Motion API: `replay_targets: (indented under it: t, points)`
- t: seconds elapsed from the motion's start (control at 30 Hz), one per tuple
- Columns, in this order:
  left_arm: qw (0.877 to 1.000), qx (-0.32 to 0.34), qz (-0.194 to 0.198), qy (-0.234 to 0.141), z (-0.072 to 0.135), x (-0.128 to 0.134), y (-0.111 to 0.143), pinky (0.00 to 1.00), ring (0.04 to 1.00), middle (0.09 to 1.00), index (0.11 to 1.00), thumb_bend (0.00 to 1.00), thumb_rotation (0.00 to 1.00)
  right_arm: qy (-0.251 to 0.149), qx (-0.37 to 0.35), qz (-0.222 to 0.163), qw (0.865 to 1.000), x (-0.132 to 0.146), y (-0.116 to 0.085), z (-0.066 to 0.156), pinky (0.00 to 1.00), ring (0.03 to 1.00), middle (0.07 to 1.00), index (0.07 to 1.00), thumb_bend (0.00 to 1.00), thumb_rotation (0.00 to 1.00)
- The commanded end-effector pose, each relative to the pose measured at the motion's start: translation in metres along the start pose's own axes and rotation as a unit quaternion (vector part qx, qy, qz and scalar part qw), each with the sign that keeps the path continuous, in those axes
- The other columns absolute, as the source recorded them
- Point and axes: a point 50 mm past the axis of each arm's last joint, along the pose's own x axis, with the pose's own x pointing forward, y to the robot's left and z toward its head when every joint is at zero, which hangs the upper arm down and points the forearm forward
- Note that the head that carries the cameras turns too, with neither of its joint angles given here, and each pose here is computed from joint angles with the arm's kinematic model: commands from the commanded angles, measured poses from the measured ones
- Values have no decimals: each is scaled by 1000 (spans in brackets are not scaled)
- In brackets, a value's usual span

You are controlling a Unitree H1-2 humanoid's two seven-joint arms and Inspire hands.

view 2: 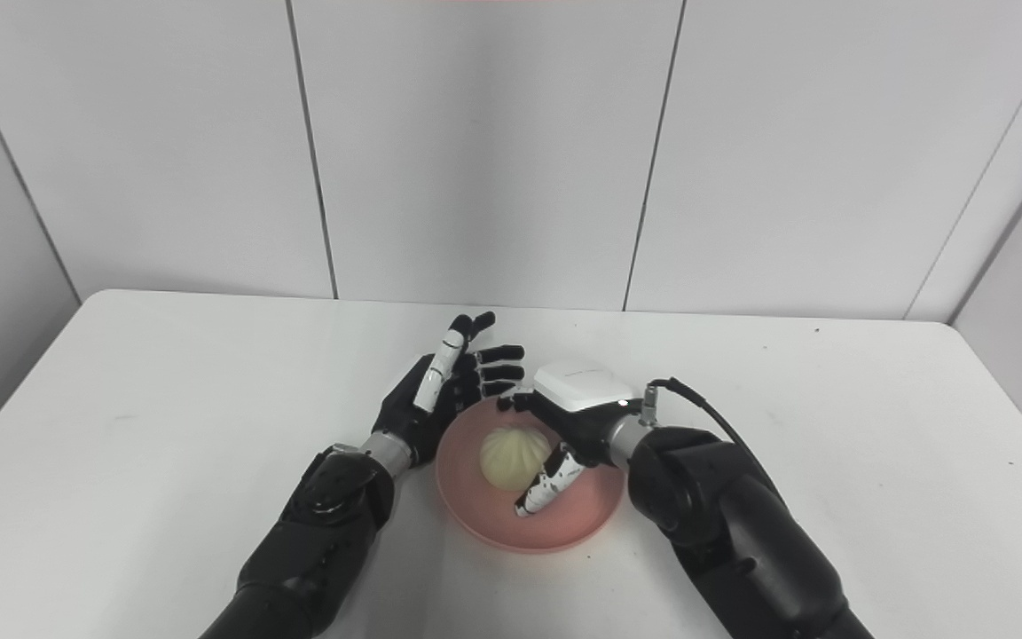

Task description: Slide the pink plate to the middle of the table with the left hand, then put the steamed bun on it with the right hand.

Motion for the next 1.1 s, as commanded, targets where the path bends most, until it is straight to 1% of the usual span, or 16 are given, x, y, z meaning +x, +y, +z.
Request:
replay_targets:
  t: [0.0, 0.1, 0.17, 0.23, 0.27, 0.3, 0.33, 0.37, 0.4, 0.47, 0.57, 0.67, 0.73, 0.77, 0.93, 1.07]
  points:
    - [997, -7, 16, 75, -33, -15, 5, 691, 706, 744, 934, 717, 937, -3, -10, -43, 999, -6, -21, 2, 863, 878, 858, 844, 1000, 360]
    - [997, 1, 23, 71, -32, -17, 5, 698, 715, 751, 928, 724, 923, 1, -9, -53, 999, -9, -22, 3, 958, 894, 861, 842, 1000, 371]
    - [998, 7, 24, 66, -32, -18, 5, 701, 722, 762, 919, 716, 924, -2, -9, -75, 997, -14, -23, 3, 978, 884, 848, 831, 987, 380]
    - [998, 12, 26, 62, -31, -19, 6, 702, 733, 778, 913, 710, 927, -11, 2, -109, 994, -19, -23, 3, 909, 844, 819, 800, 940, 363]
    - [998, 14, 28, 58, -31, -20, 6, 702, 735, 781, 911, 709, 928, -20, 21, -142, 989, -23, -22, 1, 889, 834, 813, 793, 929, 358]
    - [998, 15, 31, 54, -31, -21, 7, 722, 752, 792, 911, 703, 926, -28, 39, -171, 984, -27, -20, 0, 752, 789, 791, 775, 887, 378]
    - [998, 18, 35, 48, -31, -23, 8, 738, 766, 802, 910, 698, 925, -38, 60, -204, 976, -30, -19, -3, 643, 748, 774, 761, 848, 420]
    - [998, 23, 41, 38, -31, -24, 9, 747, 775, 809, 908, 687, 926, -45, 81, -236, 967, -33, -16, -6, 586, 715, 758, 746, 819, 465]
    - [998, 29, 48, 26, -31, -26, 9, 749, 782, 811, 897, 671, 918, -50, 100, -261, 959, -35, -13, -9, 549, 685, 746, 738, 783, 567]
    - [997, 36, 70, -12, -31, -29, 9, 753, 790, 811, 872, 643, 888, -60, 157, -308, 936, -33, -4, -19, 524, 653, 732, 735, 752, 666]
    - [994, 38, 92, -46, -33, -34, 8, 796, 819, 826, 839, 584, 813, -68, 228, -356, 904, -25, 14, -33, 558, 673, 744, 747, 702, 769]
    - [992, 50, 97, -56, -35, -39, 8, 850, 862, 852, 845, 572, 829, -74, 290, -382, 874, -15, 34, -44, 595, 702, 762, 759, 676, 779]
    - [992, 58, 94, -56, -36, -41, 8, 909, 915, 897, 873, 586, 857, -82, 326, -395, 855, -11, 47, -48, 621, 718, 767, 770, 662, 815]
    - [993, 61, 91, -52, -37, -42, 9, 970, 971, 951, 903, 628, 876, -86, 343, -402, 845, -9, 53, -49, 654, 732, 773, 780, 654, 875]
    - [995, 61, 77, -30, -40, -45, 15, 999, 999, 997, 944, 717, 894, -104, 416, -428, 796, -3, 72, -50, 684, 758, 786, 792, 658, 958]
    - [994, 61, 84, -20, -40, -48, 19, 1000, 1000, 1000, 962, 723, 920, -96, 456, -433, 772, 0, 83, -53, 706, 764, 791, 787, 671, 999]
